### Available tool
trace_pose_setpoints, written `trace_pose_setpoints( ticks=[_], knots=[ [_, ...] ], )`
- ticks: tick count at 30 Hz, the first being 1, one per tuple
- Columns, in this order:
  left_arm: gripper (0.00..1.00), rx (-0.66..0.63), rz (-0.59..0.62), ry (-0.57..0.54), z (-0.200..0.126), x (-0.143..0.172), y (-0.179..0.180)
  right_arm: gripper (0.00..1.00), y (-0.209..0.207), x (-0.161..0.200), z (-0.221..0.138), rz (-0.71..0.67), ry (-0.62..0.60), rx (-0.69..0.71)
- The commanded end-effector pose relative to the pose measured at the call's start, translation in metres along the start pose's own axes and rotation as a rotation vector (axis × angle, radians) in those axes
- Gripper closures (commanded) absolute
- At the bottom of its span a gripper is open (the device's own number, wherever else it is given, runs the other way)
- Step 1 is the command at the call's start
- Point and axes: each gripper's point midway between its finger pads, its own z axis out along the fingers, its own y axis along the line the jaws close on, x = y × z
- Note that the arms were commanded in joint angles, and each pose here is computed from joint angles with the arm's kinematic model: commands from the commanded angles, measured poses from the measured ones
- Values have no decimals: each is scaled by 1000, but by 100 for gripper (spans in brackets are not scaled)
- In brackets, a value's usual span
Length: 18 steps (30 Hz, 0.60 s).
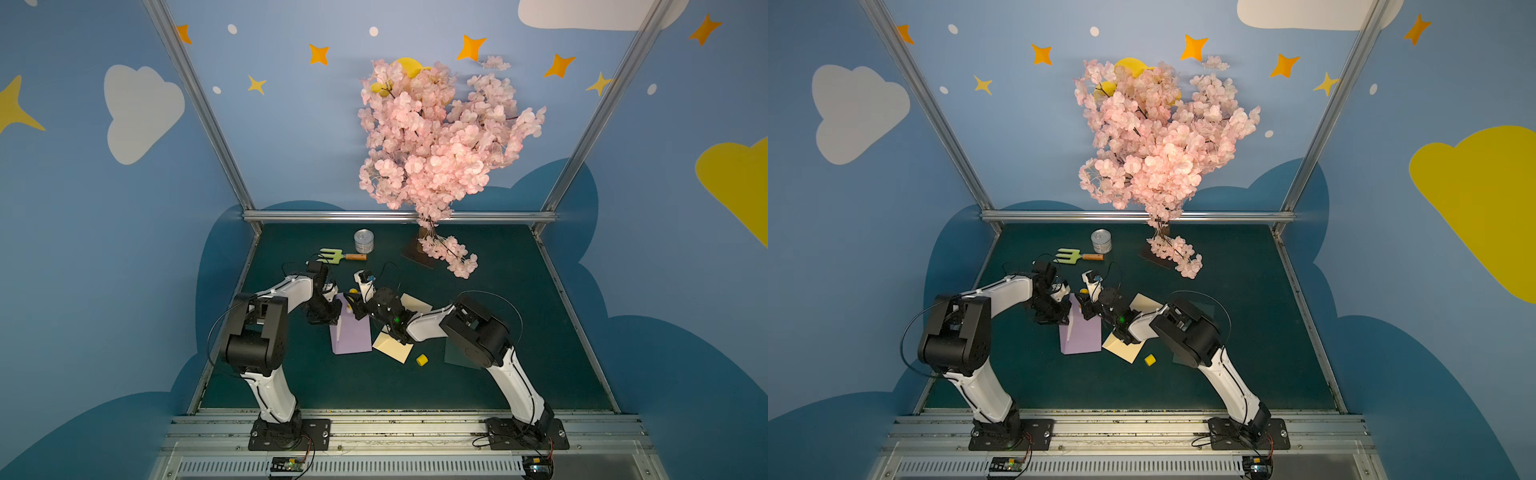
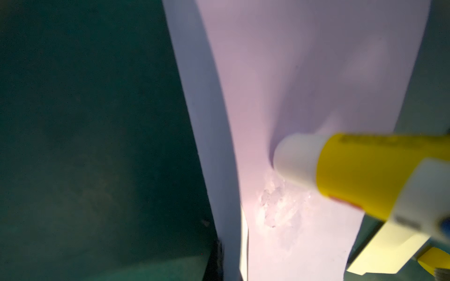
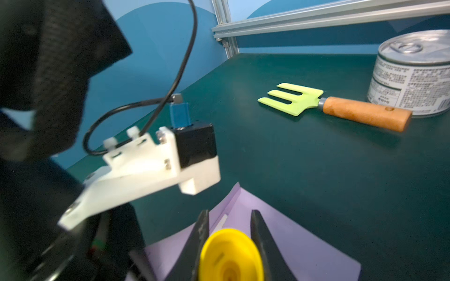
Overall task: Seal the envelope with a glue stick
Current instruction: Apply the envelope at the center of the board.
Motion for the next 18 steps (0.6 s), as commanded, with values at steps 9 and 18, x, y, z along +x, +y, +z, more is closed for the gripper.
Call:
trace_pose_setpoints(
  ticks=[9,18],
  knots=[
    [98,16,-16,2,11,3,-3,100,32,31,-21,33,118,-67],
    [97,13,-12,-4,10,3,-3,100,-33,18,12,96,94,119]
  ],
)
